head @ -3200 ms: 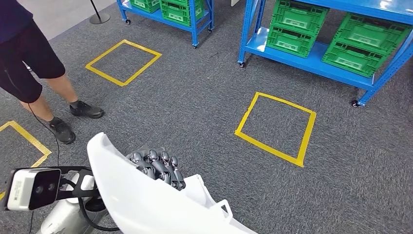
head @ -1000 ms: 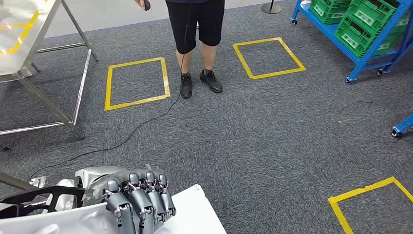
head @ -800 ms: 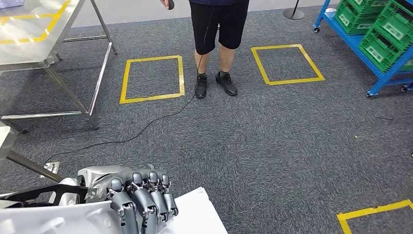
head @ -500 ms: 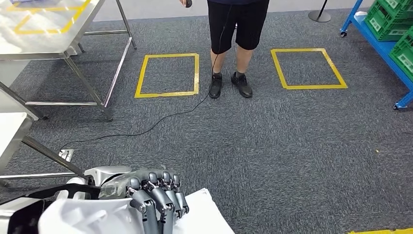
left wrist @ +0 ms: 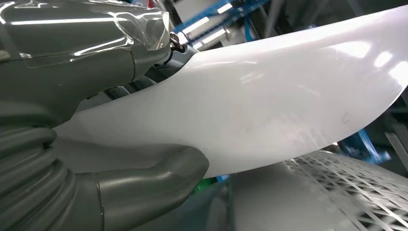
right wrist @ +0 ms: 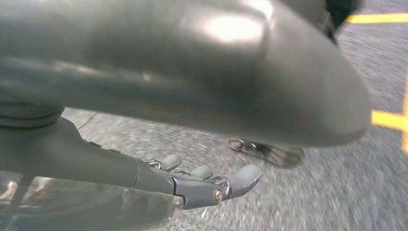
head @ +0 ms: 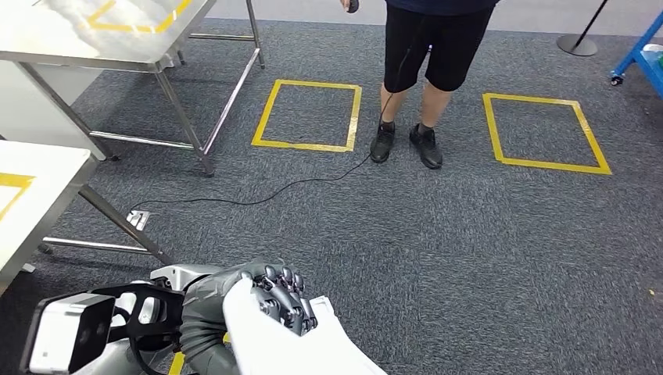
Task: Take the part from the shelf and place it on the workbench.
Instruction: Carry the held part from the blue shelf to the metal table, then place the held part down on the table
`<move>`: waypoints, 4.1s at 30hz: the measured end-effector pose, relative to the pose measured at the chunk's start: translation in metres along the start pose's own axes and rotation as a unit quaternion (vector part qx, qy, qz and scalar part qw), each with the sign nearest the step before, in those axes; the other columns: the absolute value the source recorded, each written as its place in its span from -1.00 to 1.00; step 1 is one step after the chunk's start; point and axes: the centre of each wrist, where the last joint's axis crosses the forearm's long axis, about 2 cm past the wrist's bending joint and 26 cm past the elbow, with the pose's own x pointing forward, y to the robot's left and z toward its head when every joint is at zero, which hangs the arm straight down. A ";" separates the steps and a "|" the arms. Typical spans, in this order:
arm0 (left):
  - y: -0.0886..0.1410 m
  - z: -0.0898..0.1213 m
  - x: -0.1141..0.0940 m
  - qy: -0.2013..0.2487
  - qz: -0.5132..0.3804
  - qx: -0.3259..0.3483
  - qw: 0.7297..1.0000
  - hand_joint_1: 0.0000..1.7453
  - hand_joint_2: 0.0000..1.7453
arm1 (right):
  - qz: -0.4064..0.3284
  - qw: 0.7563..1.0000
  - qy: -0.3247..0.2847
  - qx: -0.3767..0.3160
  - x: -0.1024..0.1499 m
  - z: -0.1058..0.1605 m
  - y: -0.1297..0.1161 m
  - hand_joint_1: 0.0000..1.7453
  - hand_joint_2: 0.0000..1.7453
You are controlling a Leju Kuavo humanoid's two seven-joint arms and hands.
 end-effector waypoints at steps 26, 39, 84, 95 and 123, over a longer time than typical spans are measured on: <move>0.001 0.002 -0.005 0.011 -0.003 -0.014 1.000 1.00 1.00 | -0.017 0.999 -0.012 -0.028 -0.002 0.004 -0.010 -1.00 -1.00; 0.001 -0.004 -0.004 0.002 -0.004 -0.018 1.000 1.00 1.00 | -0.027 0.999 -0.010 -0.014 -0.003 0.002 -0.004 -1.00 -1.00; -0.001 0.000 -0.004 0.004 -0.012 -0.014 1.000 1.00 1.00 | 0.000 1.000 0.024 -0.002 -0.007 0.005 -0.004 -1.00 -1.00; -0.001 0.000 0.002 -0.006 -0.023 -0.012 1.000 1.00 1.00 | 0.010 1.000 0.025 0.005 -0.007 0.005 -0.005 -1.00 -1.00; 0.002 0.009 0.002 -0.005 -0.027 0.001 1.000 1.00 1.00 | 0.009 1.000 0.026 -0.008 -0.004 0.005 -0.009 -1.00 -1.00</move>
